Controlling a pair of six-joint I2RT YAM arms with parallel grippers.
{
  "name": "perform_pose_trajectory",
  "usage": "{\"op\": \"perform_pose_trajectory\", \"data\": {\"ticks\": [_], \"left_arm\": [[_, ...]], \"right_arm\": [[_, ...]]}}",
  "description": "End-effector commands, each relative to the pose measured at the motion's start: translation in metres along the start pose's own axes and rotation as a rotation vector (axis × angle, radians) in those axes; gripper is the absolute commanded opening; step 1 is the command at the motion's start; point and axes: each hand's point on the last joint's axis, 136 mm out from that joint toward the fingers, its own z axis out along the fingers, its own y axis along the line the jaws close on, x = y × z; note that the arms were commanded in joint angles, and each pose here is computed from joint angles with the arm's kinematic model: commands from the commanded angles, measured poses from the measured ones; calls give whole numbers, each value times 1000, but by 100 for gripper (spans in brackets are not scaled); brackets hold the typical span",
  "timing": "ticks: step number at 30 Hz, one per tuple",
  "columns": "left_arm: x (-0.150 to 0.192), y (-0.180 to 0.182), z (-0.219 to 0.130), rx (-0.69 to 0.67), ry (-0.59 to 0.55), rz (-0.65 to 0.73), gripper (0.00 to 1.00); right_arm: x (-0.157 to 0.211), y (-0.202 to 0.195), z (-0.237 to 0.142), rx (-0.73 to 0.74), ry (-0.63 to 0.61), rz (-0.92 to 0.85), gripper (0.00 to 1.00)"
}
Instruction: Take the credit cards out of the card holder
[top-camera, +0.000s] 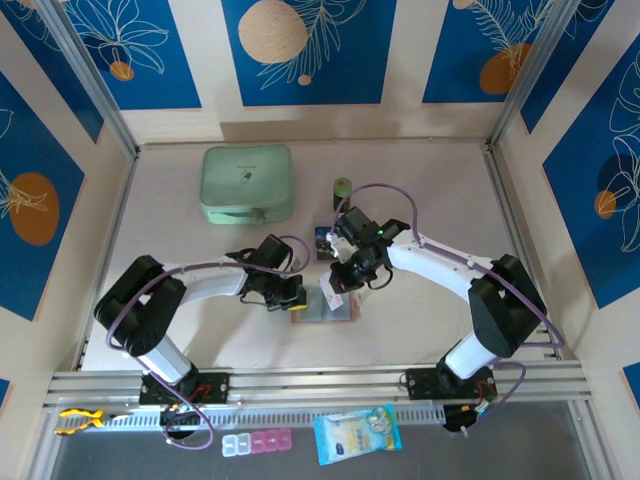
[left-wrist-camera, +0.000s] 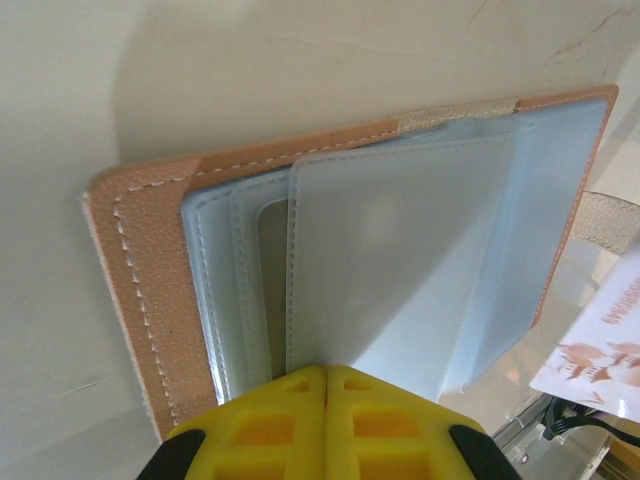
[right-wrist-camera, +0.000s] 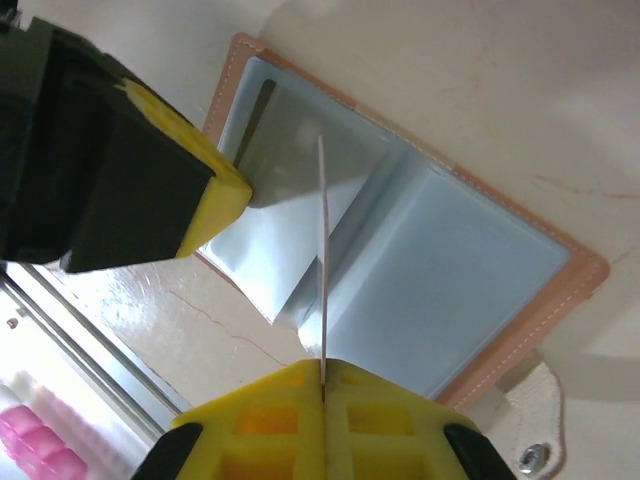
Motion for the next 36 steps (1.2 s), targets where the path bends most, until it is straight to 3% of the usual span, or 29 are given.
{"op": "perform_pose_trajectory", "data": {"ticks": [1, 6, 15, 23, 36], "left_arm": [[1, -4, -5, -6, -9, 11, 4], [-1, -5, -8, -7, -19, 14, 5], [-3, -1, -15, -20, -43, 10, 6], [-3, 2, -22, -14, -58, 3, 8], [2, 11, -30, -29, -62, -17, 8]], "right_arm": [[6, 3, -11, 25, 17, -215, 0], [5, 5, -17, 26, 11, -443, 0], [8, -13, -17, 151, 120, -749, 0], [-25, -26, -34, 162, 92, -802, 0], [-120, -65, -76, 196, -73, -835, 0]]}}
